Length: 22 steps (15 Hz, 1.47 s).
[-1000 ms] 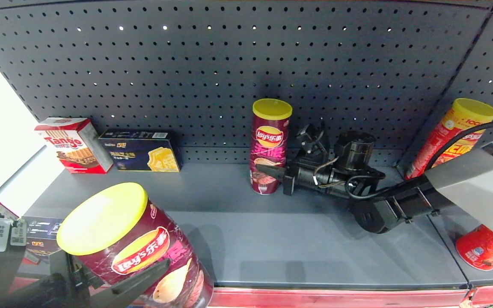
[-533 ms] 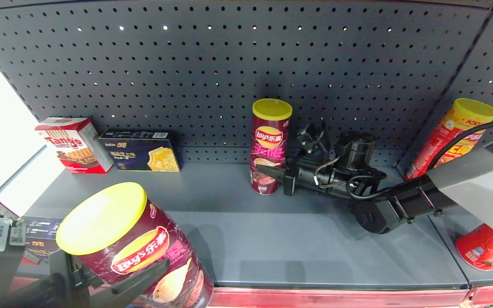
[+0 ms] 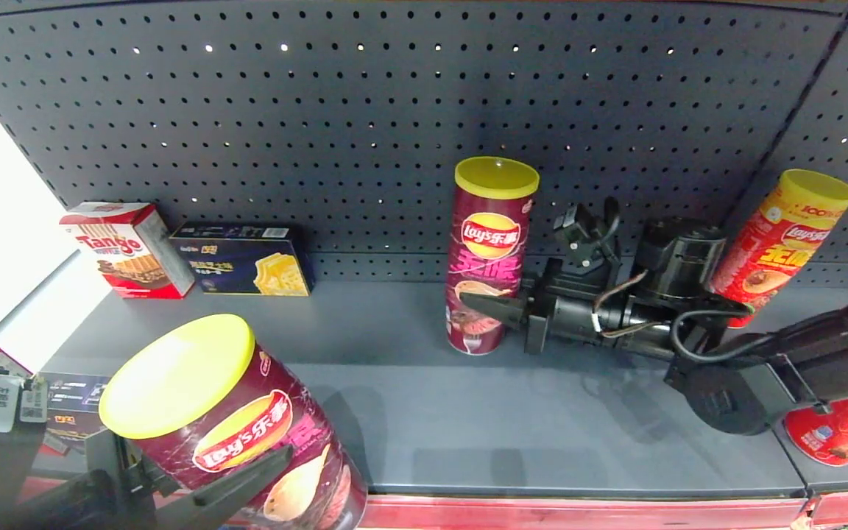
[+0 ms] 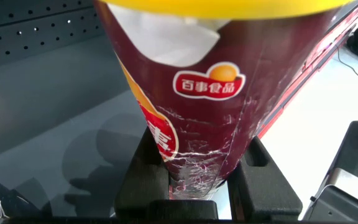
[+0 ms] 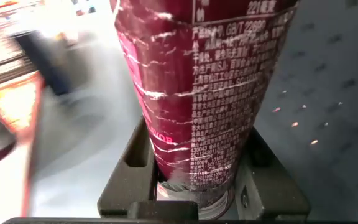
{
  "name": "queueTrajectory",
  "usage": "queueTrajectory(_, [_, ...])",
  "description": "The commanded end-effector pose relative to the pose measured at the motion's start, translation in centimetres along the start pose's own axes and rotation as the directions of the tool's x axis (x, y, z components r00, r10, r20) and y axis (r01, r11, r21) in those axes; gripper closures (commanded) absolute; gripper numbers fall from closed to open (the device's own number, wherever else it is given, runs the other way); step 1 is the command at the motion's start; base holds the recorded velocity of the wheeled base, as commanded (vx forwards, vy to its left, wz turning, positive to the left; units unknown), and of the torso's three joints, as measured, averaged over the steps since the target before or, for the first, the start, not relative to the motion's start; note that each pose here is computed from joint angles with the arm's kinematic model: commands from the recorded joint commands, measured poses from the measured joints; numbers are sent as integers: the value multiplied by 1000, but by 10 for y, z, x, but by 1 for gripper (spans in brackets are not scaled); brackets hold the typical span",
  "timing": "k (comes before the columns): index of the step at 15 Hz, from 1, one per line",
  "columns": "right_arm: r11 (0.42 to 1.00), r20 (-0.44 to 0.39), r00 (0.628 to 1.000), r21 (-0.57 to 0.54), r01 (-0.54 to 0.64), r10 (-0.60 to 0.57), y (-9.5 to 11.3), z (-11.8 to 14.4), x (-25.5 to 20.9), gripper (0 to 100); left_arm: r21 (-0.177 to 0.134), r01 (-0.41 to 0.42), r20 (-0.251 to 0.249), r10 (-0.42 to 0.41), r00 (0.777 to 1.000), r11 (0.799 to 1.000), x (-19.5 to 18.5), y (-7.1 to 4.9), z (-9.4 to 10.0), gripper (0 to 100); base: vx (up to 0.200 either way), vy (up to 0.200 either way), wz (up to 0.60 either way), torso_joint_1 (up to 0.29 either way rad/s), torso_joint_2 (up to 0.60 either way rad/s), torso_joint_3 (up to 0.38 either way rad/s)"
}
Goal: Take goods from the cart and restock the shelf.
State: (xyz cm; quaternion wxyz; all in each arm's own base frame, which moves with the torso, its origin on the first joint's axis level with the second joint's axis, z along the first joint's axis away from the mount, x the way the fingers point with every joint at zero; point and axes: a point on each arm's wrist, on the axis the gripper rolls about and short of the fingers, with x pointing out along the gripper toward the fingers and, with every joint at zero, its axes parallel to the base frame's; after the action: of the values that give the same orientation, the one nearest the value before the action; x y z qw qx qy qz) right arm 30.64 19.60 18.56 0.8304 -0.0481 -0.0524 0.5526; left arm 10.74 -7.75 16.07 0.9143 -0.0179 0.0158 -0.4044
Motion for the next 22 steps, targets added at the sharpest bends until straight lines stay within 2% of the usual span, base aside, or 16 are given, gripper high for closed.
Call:
queueTrajectory(1, [999,26,999,-34,-41,42,34,19,-31,100,-2,0,-3,0,1000,1000,2,0,0,100,0,0,0,0,0,0])
queueTrajectory(4, [997,18,998,-54,-62,63,54,0,-47,100,-4,-2,-11,2,1000,1000,1,1,-2,100,0,0,0,0,0,0])
queueTrajectory(6, [996,-14,997,-27,-81,81,71,-22,-62,100,-4,-16,-9,16,1000,1000,1,2,-1,100,0,0,0,0,0,0])
queueTrajectory(9, [993,-44,992,0,-115,115,80,-40,-69,100,-4,-19,-9,19,1000,1000,1,3,-1,100,0,0,0,0,0,0])
queueTrajectory(18, [998,-76,995,18,-68,69,64,-58,-67,100,-4,-28,-10,28,1000,1000,1,4,-1,100,0,0,0,0,0,0])
queueTrajectory(19, [998,-76,995,18,-66,67,64,-58,-66,0,-4,-28,-10,28,1000,1000,1,4,-1,100,0,0,0,0,0,0])
queueTrajectory(22, [998,-60,997,3,-57,57,65,-54,-70,0,-3,-27,-10,27,1000,1000,0,4,-1,100,0,0,0,0,0,0])
